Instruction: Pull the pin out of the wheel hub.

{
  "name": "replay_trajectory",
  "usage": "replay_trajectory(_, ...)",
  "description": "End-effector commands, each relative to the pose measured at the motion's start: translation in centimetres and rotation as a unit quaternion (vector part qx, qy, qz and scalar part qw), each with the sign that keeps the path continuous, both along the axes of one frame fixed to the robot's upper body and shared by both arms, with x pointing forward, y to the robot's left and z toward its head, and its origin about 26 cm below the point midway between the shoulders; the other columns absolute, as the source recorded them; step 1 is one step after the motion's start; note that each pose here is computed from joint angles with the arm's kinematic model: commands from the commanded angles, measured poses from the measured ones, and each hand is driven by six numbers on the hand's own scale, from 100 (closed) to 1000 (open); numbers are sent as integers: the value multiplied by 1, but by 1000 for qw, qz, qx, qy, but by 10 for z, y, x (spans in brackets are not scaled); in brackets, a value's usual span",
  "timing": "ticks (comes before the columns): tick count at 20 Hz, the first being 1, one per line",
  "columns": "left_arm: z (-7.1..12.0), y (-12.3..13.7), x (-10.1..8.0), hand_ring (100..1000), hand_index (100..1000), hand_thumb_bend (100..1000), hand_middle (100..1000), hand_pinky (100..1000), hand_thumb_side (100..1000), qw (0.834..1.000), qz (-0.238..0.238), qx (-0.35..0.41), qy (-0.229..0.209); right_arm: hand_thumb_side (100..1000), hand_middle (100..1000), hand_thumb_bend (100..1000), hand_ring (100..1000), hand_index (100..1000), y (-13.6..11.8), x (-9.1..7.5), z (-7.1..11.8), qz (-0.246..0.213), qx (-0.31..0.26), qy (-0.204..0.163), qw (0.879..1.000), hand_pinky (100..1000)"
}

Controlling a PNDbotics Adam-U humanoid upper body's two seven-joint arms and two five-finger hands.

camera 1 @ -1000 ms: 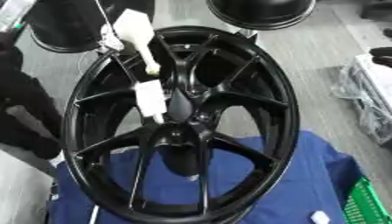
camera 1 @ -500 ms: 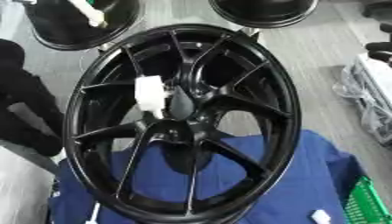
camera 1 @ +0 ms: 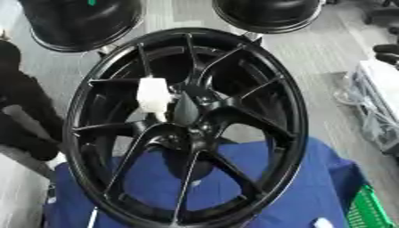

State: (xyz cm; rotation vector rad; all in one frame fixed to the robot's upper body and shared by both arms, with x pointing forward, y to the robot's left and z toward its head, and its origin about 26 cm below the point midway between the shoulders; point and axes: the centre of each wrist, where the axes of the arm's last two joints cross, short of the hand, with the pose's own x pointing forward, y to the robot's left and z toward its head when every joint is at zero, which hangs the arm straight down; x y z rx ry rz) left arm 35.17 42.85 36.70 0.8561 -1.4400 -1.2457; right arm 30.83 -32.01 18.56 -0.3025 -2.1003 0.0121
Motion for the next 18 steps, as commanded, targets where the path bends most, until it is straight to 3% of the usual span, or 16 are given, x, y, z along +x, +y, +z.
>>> replay_trajectory(1,-5,20,-6,833,787,629,762,816,417,999,43,-1,-2,565,792,100,701,900,-1,-1,13,3,-12,-18,1000,764)
replay_trajectory(3,-26,29,-6,874,851,703,819,844,576,998,62,-5,20,565,792,100,701,900,3,0,16,12,-12,-21,1000,764)
replay_trajectory(5,-44,35,-8,876,868,733,825,844,645,997,66,-10,35,564,792,100,701,900,5,1,17,18,-11,-21,1000,764)
replay_trajectory(9,-66,37,-20,871,877,745,824,838,744,997,57,-23,41,566,792,100,701,900,7,1,18,24,-10,-21,999,764)
replay_trajectory(12,-71,35,-26,860,867,711,816,825,750,998,50,-38,32,565,792,100,701,900,8,2,18,27,-10,-21,999,764)
replay_trajectory(14,-71,34,-27,848,860,646,807,811,761,997,43,-53,20,566,792,100,701,900,8,2,18,27,-11,-21,999,764)
replay_trajectory(15,-70,34,-28,830,846,545,791,791,767,997,42,-63,12,566,792,100,701,900,8,2,18,27,-11,-20,999,764)
replay_trajectory(18,-57,36,-32,750,777,329,709,714,644,992,46,-110,-38,566,792,100,701,900,6,1,16,23,-11,-19,999,764)
